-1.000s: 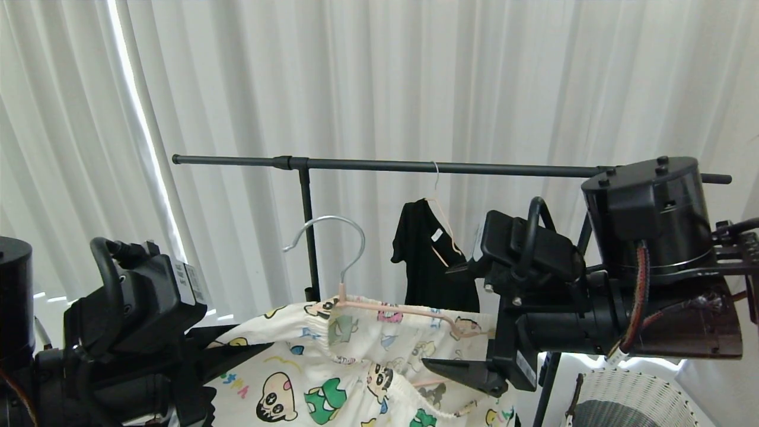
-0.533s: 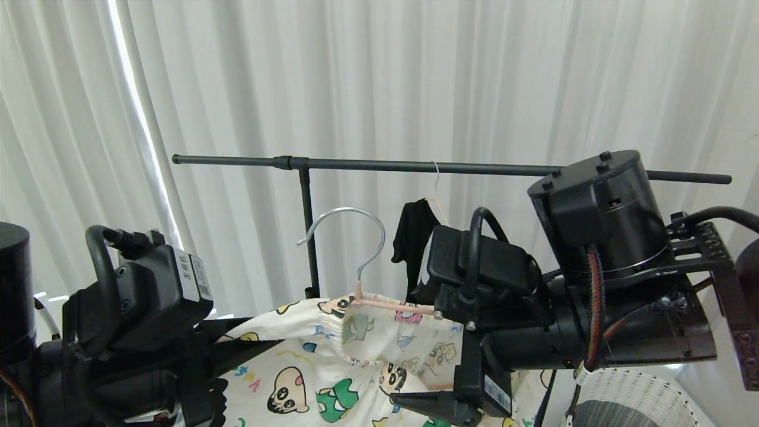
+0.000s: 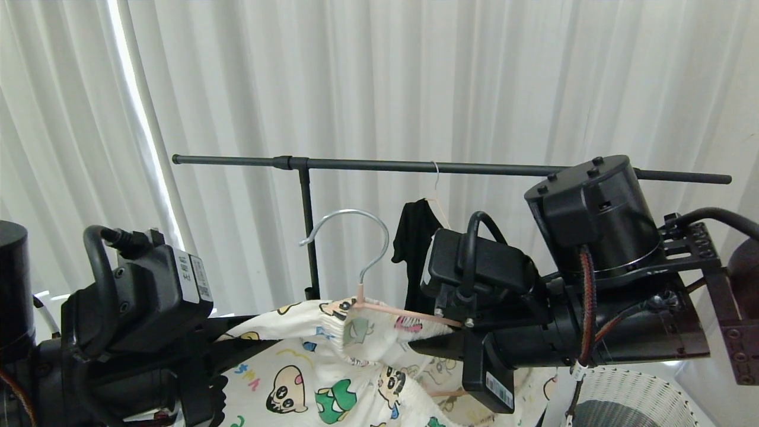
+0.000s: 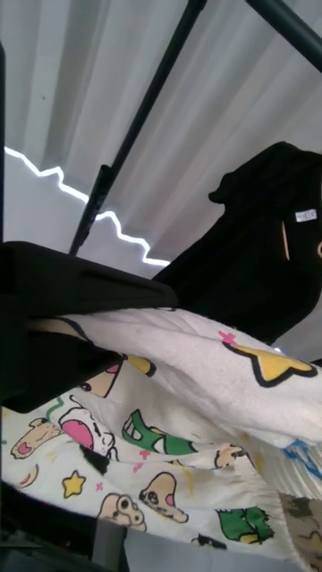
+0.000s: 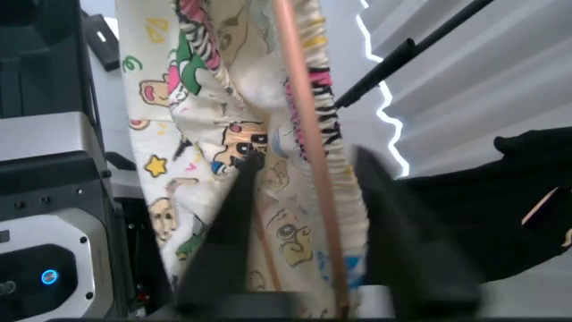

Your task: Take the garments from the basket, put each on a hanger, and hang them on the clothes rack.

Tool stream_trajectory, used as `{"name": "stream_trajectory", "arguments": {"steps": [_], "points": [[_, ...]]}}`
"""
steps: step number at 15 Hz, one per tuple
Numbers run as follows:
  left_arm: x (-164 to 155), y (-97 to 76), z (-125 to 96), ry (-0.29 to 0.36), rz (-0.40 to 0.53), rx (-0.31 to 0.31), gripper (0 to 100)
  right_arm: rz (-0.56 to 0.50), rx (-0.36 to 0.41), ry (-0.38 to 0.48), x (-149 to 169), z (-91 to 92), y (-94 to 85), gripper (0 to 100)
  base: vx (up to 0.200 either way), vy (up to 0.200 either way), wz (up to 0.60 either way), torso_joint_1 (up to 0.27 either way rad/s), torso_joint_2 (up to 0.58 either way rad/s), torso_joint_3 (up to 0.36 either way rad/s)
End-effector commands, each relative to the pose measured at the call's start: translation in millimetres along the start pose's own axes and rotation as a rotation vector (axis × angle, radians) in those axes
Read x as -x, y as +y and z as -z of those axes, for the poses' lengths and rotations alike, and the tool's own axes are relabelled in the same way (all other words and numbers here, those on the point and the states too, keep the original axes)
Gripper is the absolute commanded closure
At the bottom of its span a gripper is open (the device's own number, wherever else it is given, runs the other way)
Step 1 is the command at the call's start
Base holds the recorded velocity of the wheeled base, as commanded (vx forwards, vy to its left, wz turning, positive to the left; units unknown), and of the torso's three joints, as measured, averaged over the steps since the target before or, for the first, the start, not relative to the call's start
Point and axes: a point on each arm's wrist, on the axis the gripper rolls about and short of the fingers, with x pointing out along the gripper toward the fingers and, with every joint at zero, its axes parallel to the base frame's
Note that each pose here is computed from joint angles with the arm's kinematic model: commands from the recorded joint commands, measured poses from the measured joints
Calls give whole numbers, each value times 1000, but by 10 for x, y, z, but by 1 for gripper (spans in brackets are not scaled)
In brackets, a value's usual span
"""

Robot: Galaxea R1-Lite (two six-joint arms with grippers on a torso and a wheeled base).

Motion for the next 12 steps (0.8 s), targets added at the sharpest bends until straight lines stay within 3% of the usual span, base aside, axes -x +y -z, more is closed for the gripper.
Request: {"name": "stream_trajectory", "arguments": {"steps": [1, 3, 5, 6, 12], "points": [[-1, 0, 1, 0, 0, 0, 100, 5, -3, 6, -12, 12, -13, 100, 0, 0, 0, 0, 0, 0], [3, 0, -1, -1, -1, 0, 100, 21, 12, 5, -2, 25, -61, 100, 0, 0, 0, 0, 0, 0], [-1, 0, 1, 0, 0, 0, 100, 45, 74, 13, 17, 62, -148, 100, 0, 0, 0, 0, 0, 0], [-6, -2, 6, 3, 1, 1, 0, 50, 96, 13, 27, 68, -168, 100, 0, 0, 0, 0, 0, 0], [82, -73, 144, 26, -8, 23, 0, 122, 96, 5, 245, 132, -315, 100, 0, 0, 0, 0, 0, 0]]}}
